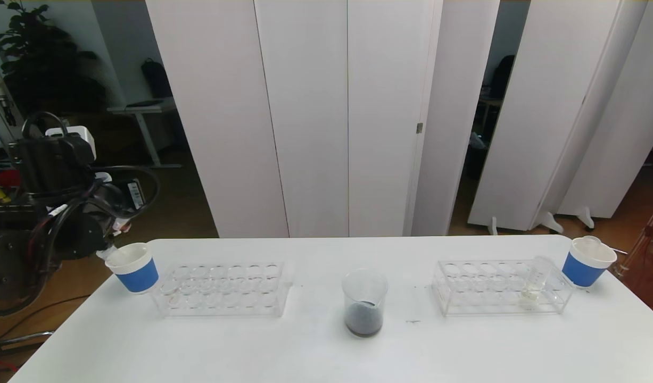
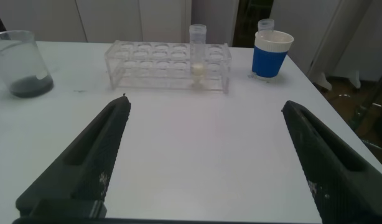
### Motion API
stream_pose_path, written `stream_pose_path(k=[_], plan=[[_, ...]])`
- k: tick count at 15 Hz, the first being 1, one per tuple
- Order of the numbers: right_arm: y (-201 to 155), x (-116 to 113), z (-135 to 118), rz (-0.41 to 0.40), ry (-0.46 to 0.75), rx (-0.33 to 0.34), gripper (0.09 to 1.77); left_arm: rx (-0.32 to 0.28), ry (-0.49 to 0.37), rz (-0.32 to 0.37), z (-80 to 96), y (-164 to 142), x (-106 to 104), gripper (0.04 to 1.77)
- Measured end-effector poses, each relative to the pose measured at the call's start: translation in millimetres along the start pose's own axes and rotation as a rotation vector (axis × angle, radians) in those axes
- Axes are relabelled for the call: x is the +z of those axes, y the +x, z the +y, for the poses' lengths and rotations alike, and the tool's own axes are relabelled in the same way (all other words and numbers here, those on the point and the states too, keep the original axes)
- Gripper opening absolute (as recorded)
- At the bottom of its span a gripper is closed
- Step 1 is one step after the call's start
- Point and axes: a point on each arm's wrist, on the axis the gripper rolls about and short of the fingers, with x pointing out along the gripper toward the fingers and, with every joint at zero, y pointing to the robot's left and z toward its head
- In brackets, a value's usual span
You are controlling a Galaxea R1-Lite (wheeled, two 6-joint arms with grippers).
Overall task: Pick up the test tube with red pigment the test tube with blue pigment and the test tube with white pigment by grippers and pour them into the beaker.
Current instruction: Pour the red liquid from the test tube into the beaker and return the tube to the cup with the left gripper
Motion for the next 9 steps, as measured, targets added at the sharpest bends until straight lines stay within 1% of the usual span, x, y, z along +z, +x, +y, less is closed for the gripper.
stream_pose_path(k=[5,9], plan=[[0,0,0,0.000,0.000,-0.001,1.75,0.034,-0.023,-0.045,3.2,29,-17,0.59],[0,0,0,0.000,0.000,-0.001,1.75,0.070,-0.030,-0.062,6.5,53,-42,0.59]])
